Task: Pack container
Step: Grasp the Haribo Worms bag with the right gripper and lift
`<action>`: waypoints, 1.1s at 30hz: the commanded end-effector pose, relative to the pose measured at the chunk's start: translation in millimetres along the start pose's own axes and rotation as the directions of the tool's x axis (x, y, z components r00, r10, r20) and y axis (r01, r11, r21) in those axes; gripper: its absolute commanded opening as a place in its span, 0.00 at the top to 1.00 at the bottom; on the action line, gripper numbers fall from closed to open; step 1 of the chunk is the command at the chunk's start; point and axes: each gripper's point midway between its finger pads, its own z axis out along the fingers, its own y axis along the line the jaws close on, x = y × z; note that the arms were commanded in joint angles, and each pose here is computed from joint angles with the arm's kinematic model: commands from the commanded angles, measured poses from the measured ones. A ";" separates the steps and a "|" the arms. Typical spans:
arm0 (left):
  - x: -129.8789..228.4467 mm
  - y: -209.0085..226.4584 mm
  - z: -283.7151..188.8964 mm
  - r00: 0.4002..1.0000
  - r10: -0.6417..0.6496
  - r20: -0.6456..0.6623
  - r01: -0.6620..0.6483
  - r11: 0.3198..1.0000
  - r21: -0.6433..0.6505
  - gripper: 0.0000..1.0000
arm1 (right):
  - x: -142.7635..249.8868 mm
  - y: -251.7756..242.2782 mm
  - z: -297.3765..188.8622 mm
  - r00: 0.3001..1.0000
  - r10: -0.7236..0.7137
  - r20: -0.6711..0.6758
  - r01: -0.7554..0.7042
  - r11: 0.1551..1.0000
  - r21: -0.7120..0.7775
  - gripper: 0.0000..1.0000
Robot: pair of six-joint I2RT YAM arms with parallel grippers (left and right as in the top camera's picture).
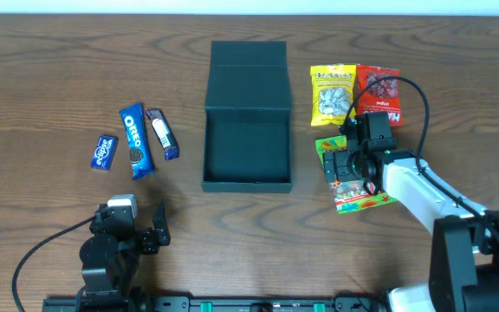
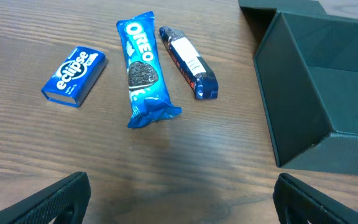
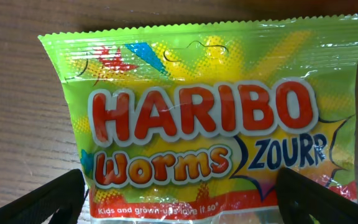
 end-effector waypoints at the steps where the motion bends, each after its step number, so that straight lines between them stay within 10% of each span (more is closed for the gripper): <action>1: 2.9 -2.7 1.7 1.000 -0.006 -0.003 0.006 1.000 0.017 0.05 | 1.1 -4.6 10.2 0.999 -0.032 -0.021 0.032 0.999 0.013 0.23; 13: 2.9 -2.7 1.7 1.000 -0.006 -0.003 0.006 1.000 0.017 0.05 | 19.6 4.0 32.6 0.995 -0.001 -0.099 -0.002 0.999 -0.038 0.98; 23: 2.9 -2.7 1.7 1.000 -0.006 -0.003 0.006 1.000 0.017 0.05 | -11.6 52.0 8.9 0.948 0.293 -0.123 -0.315 0.922 -0.226 0.99; 33: 2.8 -2.7 1.7 1.000 -0.006 -0.003 0.006 1.000 0.017 0.05 | -92.2 104.1 -99.7 0.956 0.283 0.082 -0.257 0.937 -0.238 0.99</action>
